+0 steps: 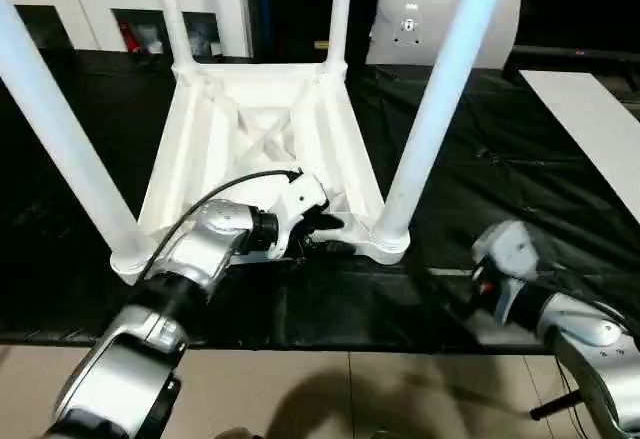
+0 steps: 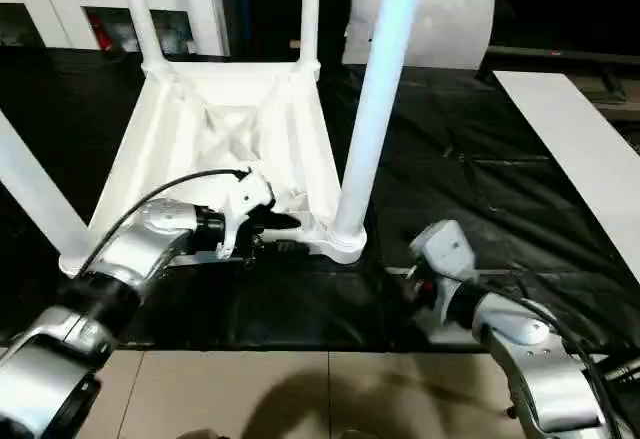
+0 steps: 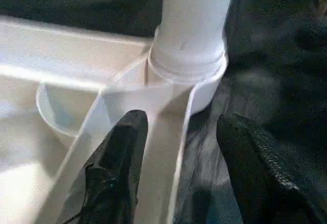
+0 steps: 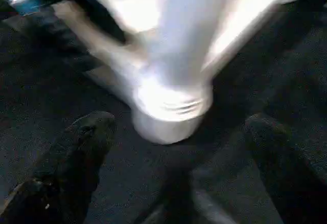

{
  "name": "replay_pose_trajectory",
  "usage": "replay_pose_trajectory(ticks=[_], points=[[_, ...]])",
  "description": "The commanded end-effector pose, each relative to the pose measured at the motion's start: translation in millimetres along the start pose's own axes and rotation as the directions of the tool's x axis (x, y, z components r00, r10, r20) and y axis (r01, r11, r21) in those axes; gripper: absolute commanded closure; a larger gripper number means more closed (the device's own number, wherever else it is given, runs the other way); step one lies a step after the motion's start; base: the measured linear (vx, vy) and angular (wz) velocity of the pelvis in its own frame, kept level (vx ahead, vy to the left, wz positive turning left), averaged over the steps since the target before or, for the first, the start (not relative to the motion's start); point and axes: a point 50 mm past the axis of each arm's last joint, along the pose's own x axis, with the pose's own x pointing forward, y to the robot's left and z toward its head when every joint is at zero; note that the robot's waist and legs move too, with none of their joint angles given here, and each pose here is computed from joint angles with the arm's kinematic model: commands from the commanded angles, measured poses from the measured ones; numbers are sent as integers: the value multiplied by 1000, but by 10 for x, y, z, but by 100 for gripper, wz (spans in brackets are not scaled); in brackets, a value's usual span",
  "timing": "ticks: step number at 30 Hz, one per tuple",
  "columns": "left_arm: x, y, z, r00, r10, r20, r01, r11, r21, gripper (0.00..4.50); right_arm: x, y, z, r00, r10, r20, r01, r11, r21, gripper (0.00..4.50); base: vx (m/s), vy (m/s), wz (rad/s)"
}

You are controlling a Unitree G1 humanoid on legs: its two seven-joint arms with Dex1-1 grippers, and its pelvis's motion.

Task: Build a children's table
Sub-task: Rotate leg to tighten

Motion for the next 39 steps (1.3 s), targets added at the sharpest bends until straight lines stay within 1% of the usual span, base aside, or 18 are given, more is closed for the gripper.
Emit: replay_pose_trajectory(ticks=[1, 3, 5, 7, 8, 9, 10, 12, 14, 15, 20, 22, 25, 31, 34, 35, 36, 39], points=[[-6, 48, 6, 999, 11, -36, -10, 1000, 22, 230, -28, 29, 25, 999, 48, -22, -49, 998, -28, 0, 0, 0, 0], [-6, 54, 3, 999, 10, -40, -9, 1000, 23, 237, -30, 31, 30, 998, 53, -24, -54, 998, -31, 0, 0, 0, 0], [-4, 63, -22, 998, -3, -66, 4, 1000, 19, 271, -26, 34, 41, 997, 64, -31, -66, 997, -45, 0, 0, 0, 0], [-2, 67, -31, 997, -9, -72, 10, 1000, 17, 277, -24, 32, 47, 997, 67, -31, -68, 997, -47, 0, 0, 0, 0], [-2, 68, -36, 997, -12, -75, 13, 1000, 15, 294, -22, 30, 50, 997, 67, -31, -68, 997, -48, 0, 0, 0, 0], [0, 70, -46, 997, -17, -80, 18, 1000, 11, 294, -20, 28, 53, 997, 68, -30, -69, 996, -49, 0, 0, 0, 0], [0, 70, -47, 997, -18, -81, 19, 1000, 11, 316, -19, 28, 54, 997, 68, -30, -69, 996, -49, 0, 0, 0, 0], [4, 75, -67, 995, -24, -96, 25, 1000, 9, 323, -12, 39, 62, 996, 82, -25, -83, 995, -47, 0, 0, 0, 0], [7, 83, -78, 994, -23, -108, 24, 1000, 8, 351, -3, 57, 68, 995, 103, -17, -104, 994, -40, 0, 0, 0, 0], [7, 83, -78, 994, -23, -108, 24, 1000, 8, 351, -3, 57, 68, 995, 103, -17, -104, 994, -40, 0, 0, 0, 0], [5, 105, -101, 988, -20, -156, 24, 999, 23, 402, 13, 85, 76, 991, 132, -16, -132, 990, -40, 0, 0, 0, 0], [1, 111, -112, 983, -24, -181, 31, 999, 34, 413, 20, 94, 82, 991, 133, -15, -134, 990, -43, 0, 0, 0, 0], [-2, 115, -116, 982, -26, -190, 33, 999, 36, 440, 25, 97, 89, 991, 135, -13, -136, 990, -45, 0, 0, 0, 0], [-29, 113, -134, 972, -58, -229, 72, 996, 52, 449, 29, 75, 120, 991, 135, -5, -135, 989, -52, 0, 0, 0, 0], [-58, 120, -115, 976, -65, -208, 76, 996, 47, 449, 30, 63, 133, 991, 133, 3, -133, 990, -53, 0, 0, 0, 0], [-129, 135, -82, 987, -66, -145, 71, 997, 28, 449, 39, 49, 156, 991, 136, 10, -135, 989, -60, 0, 0, 0, 0], [-164, 142, -76, 991, -62, -121, 65, 998, 25, 449, 46, 42, 165, 991, 136, 12, -135, 989, -64, 0, 0, 0, 0], [-293, 114, -90, 995, -82, -63, 87, 993, 81, 449, 70, 21, 185, 992, 128, 21, -126, 990, -64, 0, 0, 0, 0]])
